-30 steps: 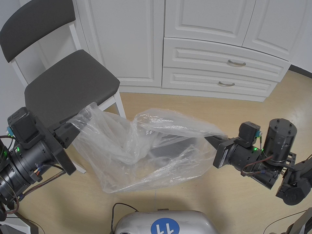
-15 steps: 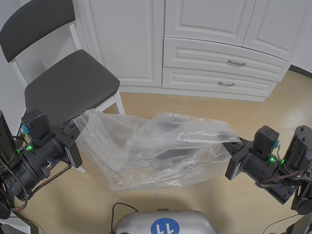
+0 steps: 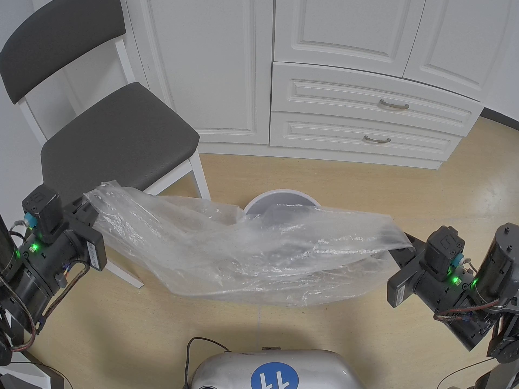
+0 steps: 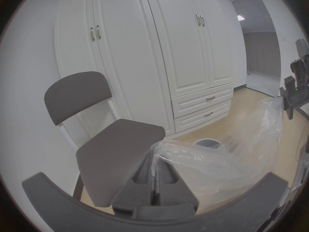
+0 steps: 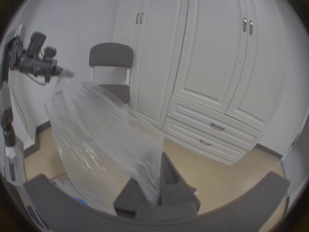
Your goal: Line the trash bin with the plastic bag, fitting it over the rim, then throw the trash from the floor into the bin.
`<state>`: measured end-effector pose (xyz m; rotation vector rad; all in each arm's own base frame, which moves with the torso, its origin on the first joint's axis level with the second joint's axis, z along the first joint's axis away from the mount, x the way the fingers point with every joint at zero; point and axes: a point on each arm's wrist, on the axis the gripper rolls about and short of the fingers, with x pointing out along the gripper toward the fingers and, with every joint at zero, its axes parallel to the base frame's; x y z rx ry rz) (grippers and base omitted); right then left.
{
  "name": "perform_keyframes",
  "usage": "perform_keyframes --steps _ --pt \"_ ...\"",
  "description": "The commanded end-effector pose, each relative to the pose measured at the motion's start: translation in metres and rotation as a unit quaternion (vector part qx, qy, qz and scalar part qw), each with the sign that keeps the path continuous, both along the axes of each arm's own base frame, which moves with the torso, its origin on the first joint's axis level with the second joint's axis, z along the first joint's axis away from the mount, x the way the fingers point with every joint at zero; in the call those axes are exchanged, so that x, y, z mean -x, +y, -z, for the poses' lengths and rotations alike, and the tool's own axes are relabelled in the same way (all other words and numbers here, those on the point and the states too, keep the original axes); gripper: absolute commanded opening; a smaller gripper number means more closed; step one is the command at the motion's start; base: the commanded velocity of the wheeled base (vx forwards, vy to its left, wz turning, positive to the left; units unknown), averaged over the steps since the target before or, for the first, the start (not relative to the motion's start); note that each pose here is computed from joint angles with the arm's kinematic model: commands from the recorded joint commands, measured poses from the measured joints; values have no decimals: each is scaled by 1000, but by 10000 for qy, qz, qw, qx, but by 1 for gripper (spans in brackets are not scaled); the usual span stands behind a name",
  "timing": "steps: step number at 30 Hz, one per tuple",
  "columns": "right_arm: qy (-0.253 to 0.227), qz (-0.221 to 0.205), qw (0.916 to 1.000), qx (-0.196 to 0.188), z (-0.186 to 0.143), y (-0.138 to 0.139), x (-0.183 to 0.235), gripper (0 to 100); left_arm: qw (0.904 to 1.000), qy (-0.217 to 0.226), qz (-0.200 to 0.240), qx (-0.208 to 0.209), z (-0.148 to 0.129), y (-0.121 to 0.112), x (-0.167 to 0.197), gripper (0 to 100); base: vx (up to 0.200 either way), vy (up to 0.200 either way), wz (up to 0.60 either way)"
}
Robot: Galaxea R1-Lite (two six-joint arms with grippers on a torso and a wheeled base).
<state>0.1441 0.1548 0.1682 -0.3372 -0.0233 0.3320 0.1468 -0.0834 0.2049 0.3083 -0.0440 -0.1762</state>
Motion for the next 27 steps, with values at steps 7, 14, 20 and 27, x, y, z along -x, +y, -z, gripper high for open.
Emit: perform_keyframes --steps 7,14,20,27 --pt "128 511 9970 561 16 -14 -1 0 9993 -55 -359 -101 2 15 2 0 0 0 0" --pt "247 663 9922 1022 28 -22 -2 0 9992 -15 -381 -124 3 15 1 0 0 0 0" --pt "306 633 9895 1264 35 -25 1 0 9992 -28 -382 -117 3 15 1 0 0 0 0" --pt "310 641 9893 1270 35 -26 2 0 9992 -43 -382 -117 3 16 2 0 0 0 0"
